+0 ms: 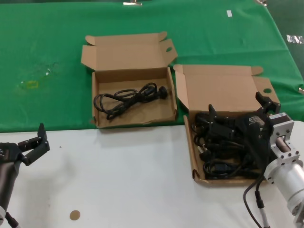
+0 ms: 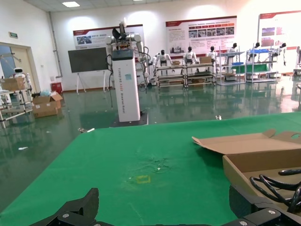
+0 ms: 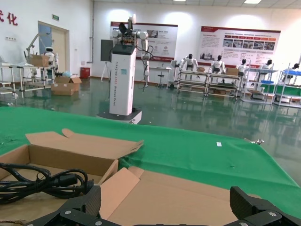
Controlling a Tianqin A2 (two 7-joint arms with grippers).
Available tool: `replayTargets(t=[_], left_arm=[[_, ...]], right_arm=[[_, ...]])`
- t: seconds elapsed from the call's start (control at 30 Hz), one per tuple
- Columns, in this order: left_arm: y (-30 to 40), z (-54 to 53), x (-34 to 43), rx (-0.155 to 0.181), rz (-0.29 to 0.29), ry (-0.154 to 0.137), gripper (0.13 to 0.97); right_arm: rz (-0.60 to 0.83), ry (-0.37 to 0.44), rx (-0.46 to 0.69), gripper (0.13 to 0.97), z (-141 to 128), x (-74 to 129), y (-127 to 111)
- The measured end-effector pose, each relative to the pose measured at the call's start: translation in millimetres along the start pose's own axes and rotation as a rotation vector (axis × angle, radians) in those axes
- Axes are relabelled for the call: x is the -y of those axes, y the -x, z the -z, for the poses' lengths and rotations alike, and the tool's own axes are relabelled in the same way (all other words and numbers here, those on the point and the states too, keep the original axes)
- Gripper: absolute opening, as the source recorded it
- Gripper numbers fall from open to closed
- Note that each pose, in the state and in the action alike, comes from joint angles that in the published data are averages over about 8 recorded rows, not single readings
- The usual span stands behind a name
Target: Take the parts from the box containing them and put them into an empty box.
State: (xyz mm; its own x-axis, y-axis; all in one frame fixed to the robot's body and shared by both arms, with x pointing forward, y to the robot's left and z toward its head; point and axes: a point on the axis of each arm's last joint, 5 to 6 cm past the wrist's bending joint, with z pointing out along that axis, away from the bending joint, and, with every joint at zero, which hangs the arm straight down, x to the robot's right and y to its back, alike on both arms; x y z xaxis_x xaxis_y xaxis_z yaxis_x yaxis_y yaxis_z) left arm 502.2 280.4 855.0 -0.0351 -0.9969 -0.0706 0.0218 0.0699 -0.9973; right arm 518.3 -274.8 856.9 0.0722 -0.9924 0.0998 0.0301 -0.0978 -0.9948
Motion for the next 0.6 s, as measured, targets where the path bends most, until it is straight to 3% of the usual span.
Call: replayTargets(t=[0.6], left_arm=[[0.0,0.0,0.0,0.000,0.000,0.000,0.966]], right_arm=[[0.000,0.000,0.000,0.966,0.0,0.0,0.0]])
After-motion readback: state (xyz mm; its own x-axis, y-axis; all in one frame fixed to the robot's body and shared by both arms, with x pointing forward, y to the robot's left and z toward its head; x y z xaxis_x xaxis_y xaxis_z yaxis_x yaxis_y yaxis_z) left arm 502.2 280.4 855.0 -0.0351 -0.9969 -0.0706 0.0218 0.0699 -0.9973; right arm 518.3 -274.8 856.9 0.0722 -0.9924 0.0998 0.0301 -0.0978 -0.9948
